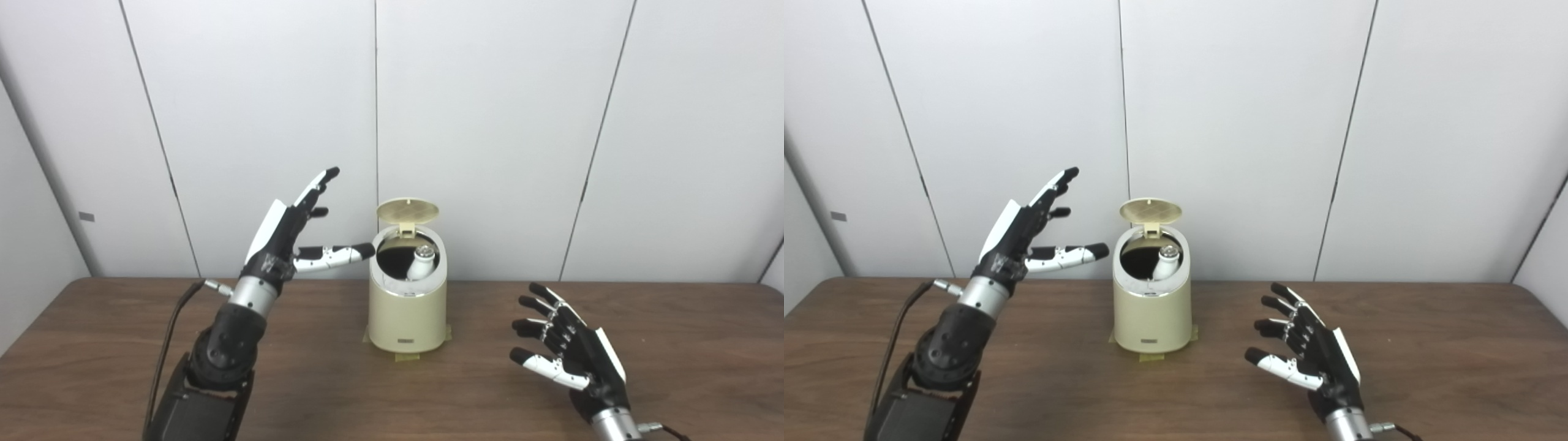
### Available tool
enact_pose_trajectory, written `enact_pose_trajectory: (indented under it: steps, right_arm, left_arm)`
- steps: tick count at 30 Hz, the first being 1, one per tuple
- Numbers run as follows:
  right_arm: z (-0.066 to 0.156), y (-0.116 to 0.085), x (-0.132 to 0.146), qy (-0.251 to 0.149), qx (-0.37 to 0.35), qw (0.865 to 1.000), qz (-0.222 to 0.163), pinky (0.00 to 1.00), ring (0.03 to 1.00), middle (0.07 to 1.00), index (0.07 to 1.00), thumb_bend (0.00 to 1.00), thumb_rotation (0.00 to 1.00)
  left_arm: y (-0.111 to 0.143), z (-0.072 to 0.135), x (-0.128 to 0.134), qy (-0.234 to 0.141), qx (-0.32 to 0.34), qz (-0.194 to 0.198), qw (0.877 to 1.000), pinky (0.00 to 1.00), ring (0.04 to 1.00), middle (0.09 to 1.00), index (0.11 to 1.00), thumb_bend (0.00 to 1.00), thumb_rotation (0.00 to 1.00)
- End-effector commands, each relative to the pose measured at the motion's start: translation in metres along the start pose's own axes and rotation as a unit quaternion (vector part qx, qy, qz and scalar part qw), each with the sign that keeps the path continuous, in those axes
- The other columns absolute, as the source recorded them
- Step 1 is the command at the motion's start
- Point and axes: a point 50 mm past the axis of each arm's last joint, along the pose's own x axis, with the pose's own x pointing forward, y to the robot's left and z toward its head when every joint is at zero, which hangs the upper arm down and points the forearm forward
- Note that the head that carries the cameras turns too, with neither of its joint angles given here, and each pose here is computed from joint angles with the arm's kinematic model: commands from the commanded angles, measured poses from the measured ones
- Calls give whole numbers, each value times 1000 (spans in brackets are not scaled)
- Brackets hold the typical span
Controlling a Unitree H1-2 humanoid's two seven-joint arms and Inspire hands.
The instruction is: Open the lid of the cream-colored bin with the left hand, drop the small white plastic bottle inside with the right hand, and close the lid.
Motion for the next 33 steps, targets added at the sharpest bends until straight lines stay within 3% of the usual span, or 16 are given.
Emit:
enact_pose_trajectory:
  steps: [1, 4, 7, 12, 16, 19, 23, 33]
  right_arm:
    - [20, 4, 12, -36, 0, 999, 4, 652, 650, 798, 841, 903, 224]
    - [22, 5, 12, -36, -1, 999, 4, 644, 649, 799, 838, 904, 219]
    - [22, 5, 12, -35, -1, 999, 2, 678, 661, 799, 834, 912, 213]
    - [21, 6, 12, -42, 2, 999, -7, 678, 643, 789, 825, 906, 206]
    - [20, 6, 12, -44, 6, 999, -14, 733, 624, 780, 816, 893, 201]
    - [21, 8, 12, -46, 5, 999, -13, 738, 604, 778, 815, 894, 199]
    - [23, 11, 12, -52, -1, 999, -13, 663, 598, 770, 814, 898, 218]
    - [23, 13, 11, -56, 2, 998, -12, 667, 605, 769, 821, 889, 222]
  left_arm:
    - [11, 21, 26, -27, 44, 14, 999, 905, 1000, 1000, 1000, 962, 344]
    - [8, 25, 38, -26, 77, 3, 997, 940, 1000, 1000, 1000, 958, 387]
    - [3, 28, 50, -29, 87, -9, 996, 956, 1000, 1000, 979, 949, 366]
    - [0, 30, 62, -30, 106, -22, 994, 917, 1000, 947, 948, 996, 412]
    - [-2, 31, 71, -22, 146, -42, 988, 887, 967, 929, 912, 1000, 463]
    - [-3, 29, 73, -18, 165, -61, 984, 922, 985, 938, 905, 1000, 492]
    - [-8, 27, 73, -19, 174, -79, 981, 993, 1000, 940, 886, 1000, 503]
    - [-16, 29, 70, -38, 156, -121, 980, 1000, 1000, 896, 833, 1000, 508]
